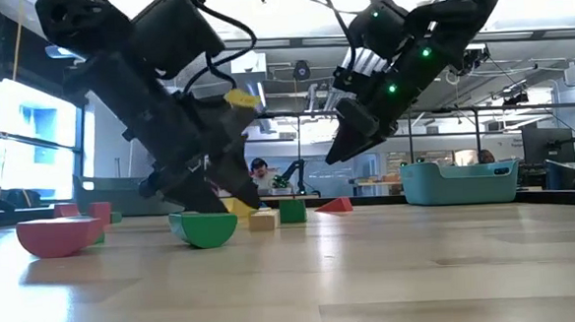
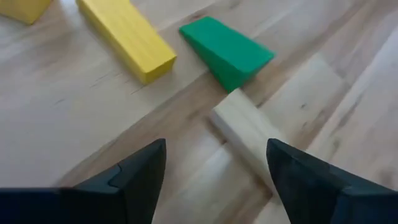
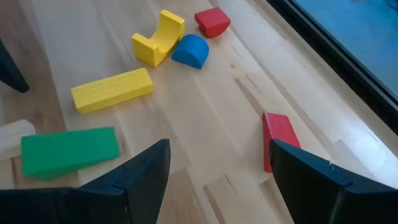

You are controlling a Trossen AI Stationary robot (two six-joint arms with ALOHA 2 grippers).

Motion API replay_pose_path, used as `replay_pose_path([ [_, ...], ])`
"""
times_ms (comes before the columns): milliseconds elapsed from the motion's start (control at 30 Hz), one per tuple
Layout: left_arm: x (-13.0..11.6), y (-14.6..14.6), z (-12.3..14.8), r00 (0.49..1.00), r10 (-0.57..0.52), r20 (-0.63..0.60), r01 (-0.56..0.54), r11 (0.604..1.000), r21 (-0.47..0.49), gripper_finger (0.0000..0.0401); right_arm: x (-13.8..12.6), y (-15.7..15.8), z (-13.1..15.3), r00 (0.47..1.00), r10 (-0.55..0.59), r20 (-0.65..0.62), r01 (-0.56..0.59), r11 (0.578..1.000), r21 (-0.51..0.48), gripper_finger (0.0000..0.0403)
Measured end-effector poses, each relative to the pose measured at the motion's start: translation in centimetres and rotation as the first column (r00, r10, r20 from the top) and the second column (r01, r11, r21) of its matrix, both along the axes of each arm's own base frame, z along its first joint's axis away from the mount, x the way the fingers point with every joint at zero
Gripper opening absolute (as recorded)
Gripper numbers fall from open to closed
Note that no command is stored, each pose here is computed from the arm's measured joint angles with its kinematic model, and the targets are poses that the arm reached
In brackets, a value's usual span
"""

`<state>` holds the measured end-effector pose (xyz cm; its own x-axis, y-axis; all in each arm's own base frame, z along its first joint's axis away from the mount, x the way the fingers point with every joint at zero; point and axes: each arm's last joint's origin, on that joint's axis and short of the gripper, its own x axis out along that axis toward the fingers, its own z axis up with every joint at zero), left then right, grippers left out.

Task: Sort blocks by size
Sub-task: Put the brown rectangular block into the green bin

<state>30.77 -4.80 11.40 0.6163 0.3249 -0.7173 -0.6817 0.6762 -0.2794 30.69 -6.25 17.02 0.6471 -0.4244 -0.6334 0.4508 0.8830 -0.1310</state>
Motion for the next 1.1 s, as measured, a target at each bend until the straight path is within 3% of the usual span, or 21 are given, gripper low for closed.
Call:
replay_pose_path([
  [200, 0.5, -1.0, 0.5, 0.999, -0.013, 0.029, 0.012, 0.999, 0.047, 0.0268, 0.0, 0.9, -0.2, 1.000, 0.017, -0.017, -0.017, 1.000, 0.015, 0.0268],
  [533, 0.2, -0.5, -1.0, 0.996, -0.016, -0.087, 0.024, 0.996, 0.088, 0.0269, 0.1, 1.9, -0.2, 0.998, 0.046, -0.033, -0.046, 0.999, -0.012, 0.0268],
  [733, -2.9, 0.3, 1.3, 0.967, 0.076, -0.245, -0.035, 0.985, 0.166, 0.0269, 0.1, 1.9, -0.2, 0.997, 0.067, -0.050, -0.068, 0.997, -0.021, 0.0268],
  [900, -4.0, 0.3, 4.6, 0.982, 0.116, -0.151, -0.084, 0.976, 0.201, 0.0269, 0.1, 1.9, -0.2, 0.997, 0.065, -0.048, -0.066, 0.998, -0.019, 0.0268],
  [1100, -4.3, -0.2, 3.9, 0.973, 0.095, -0.212, -0.049, 0.976, 0.215, 0.0269, 0.3, 1.9, -0.4, 0.997, 0.065, -0.039, -0.066, 0.998, -0.016, 0.0268],
])
